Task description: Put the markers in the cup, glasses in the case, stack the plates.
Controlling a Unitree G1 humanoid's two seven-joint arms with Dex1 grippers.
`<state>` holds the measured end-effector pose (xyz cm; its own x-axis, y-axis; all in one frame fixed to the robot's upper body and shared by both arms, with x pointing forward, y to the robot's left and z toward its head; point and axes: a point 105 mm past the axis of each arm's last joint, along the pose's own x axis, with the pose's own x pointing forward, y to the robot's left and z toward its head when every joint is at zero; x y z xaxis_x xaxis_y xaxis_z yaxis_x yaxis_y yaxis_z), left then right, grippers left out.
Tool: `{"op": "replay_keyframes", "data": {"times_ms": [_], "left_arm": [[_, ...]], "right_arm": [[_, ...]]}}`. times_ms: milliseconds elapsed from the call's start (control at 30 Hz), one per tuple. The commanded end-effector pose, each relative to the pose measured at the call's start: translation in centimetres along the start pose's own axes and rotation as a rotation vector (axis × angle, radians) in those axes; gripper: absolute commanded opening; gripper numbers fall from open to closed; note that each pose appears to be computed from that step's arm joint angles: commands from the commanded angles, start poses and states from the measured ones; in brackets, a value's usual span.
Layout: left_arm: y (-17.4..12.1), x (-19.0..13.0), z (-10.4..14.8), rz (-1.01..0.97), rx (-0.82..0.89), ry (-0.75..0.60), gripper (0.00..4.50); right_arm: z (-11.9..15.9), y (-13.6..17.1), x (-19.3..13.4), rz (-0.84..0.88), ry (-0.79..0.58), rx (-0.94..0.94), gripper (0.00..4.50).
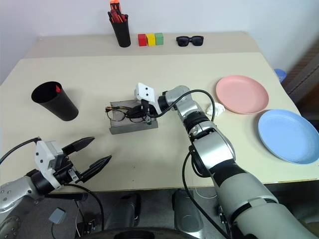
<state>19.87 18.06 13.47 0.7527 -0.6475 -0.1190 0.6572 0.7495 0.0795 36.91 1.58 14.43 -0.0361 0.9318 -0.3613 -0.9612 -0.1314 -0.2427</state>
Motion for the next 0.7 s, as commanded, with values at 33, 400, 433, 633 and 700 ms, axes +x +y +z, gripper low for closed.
{"op": "replay_keyframes", "data": {"times_ms": [33, 400, 433, 633, 700], "left_arm": [[-0.6, 0.2, 1.1, -0.018, 0.034, -0.031, 4.50], [-0.8, 0.4, 1.2, -0.022, 0.030, -0.037, 4.50], [-0.8, 0.4, 1.2, -0.022, 0.028, -0.038, 4.50], [-1.0, 0.5, 1.3, -0.020, 0.026, -0.039, 4.50], [-1.0, 0.5, 1.3, -0.019, 0.025, -0.039, 4.50]], "right_arm": [[0.6, -0.3, -0.6, 0.007, -0.001, -0.032, 0.01], [-0.5, 0.1, -1.2, 0.042, 0.083, -0.048, 0.01], [-0.6, 0.2, -1.3, 0.045, 0.091, -0.048, 0.01], [-1.1, 0.4, -1.3, 0.063, 0.119, -0.037, 0.01], [-1.3, 0.5, -1.3, 0.074, 0.130, -0.034, 0.01]]}}
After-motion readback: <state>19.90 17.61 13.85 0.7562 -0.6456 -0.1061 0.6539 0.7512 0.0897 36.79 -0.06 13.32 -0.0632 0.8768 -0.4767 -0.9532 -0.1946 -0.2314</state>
